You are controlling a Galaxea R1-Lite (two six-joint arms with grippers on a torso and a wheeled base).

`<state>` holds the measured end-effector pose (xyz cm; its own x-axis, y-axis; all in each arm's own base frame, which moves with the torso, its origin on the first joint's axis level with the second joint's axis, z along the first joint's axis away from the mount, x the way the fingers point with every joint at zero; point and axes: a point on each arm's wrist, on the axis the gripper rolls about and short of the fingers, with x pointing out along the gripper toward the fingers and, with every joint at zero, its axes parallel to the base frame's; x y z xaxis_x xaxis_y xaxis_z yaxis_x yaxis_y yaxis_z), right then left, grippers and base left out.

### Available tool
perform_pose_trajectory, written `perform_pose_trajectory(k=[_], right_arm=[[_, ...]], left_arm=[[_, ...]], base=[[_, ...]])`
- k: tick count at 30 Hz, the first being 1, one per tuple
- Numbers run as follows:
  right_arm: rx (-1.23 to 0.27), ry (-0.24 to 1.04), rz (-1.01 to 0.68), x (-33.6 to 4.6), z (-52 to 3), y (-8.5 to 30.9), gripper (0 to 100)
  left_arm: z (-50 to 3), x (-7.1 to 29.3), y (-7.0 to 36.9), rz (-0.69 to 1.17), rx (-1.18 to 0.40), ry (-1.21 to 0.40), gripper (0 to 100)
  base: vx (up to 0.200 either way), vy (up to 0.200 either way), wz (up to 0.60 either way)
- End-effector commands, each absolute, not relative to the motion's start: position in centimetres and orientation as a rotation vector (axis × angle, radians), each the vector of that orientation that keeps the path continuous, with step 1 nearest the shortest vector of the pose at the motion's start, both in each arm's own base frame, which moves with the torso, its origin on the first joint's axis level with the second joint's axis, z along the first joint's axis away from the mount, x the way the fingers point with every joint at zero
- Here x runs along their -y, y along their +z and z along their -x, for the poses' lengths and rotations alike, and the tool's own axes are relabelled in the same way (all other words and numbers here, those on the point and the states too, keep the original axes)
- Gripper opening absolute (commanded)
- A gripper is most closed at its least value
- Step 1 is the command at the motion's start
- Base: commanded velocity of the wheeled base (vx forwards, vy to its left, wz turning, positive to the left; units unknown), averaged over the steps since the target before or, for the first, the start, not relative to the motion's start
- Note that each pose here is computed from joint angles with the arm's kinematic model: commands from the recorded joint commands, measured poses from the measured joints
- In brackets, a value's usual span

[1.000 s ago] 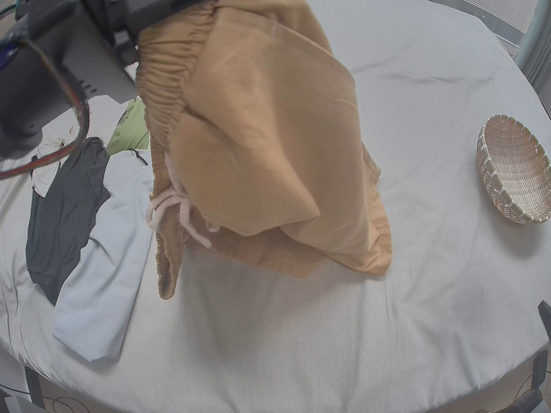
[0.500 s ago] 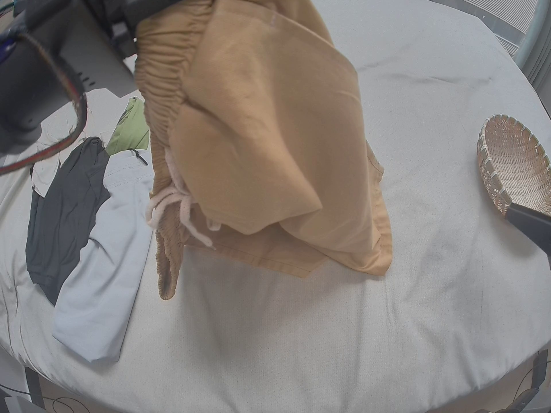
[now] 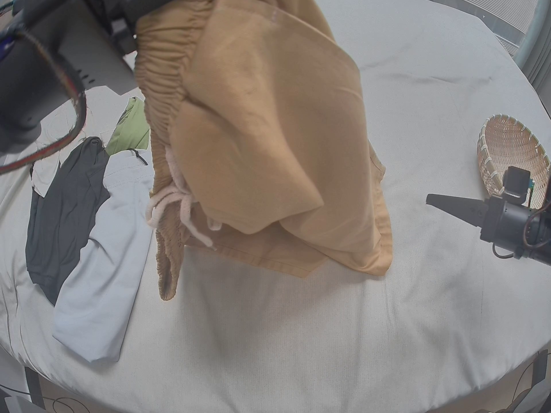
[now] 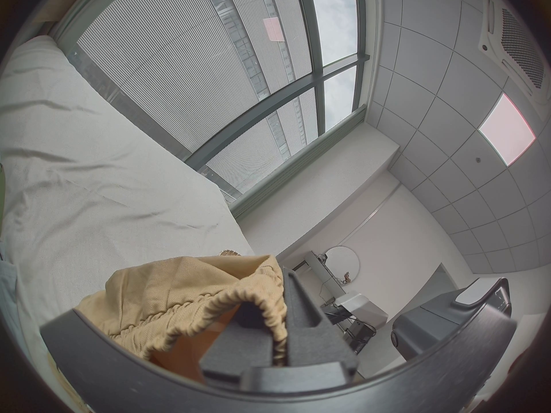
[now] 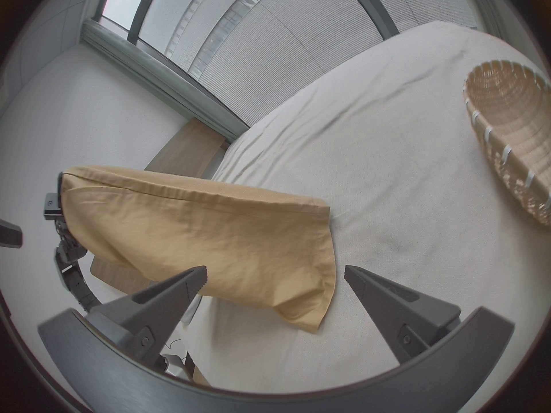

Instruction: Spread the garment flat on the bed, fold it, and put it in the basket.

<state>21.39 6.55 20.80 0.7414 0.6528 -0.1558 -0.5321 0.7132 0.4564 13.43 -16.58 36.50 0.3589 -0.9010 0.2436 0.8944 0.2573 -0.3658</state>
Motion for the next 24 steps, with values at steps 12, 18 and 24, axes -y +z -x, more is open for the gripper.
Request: perform_pose_trajectory(k=[12,18,24], right_arm=[[-0.375,0.631,-0.398,-9.2,-28.6,16.7,100],[-0.378,0.648,-0.394,-10.3,-29.7,16.4,100],[-0.362,0.631,-0.391,-11.2,-31.4,15.5,100]], left_arm=[[-13.4,16.7,36.3,0.488,-0.005,-1.226,0],[-13.3,16.7,36.4,0.489,0.001,-1.227,0],[-13.3,16.6,36.4,0.49,0.004,-1.229,0]], base=[[0.0,0.0,0.0],[0.0,0.0,0.0],[0.0,0.0,0.0]])
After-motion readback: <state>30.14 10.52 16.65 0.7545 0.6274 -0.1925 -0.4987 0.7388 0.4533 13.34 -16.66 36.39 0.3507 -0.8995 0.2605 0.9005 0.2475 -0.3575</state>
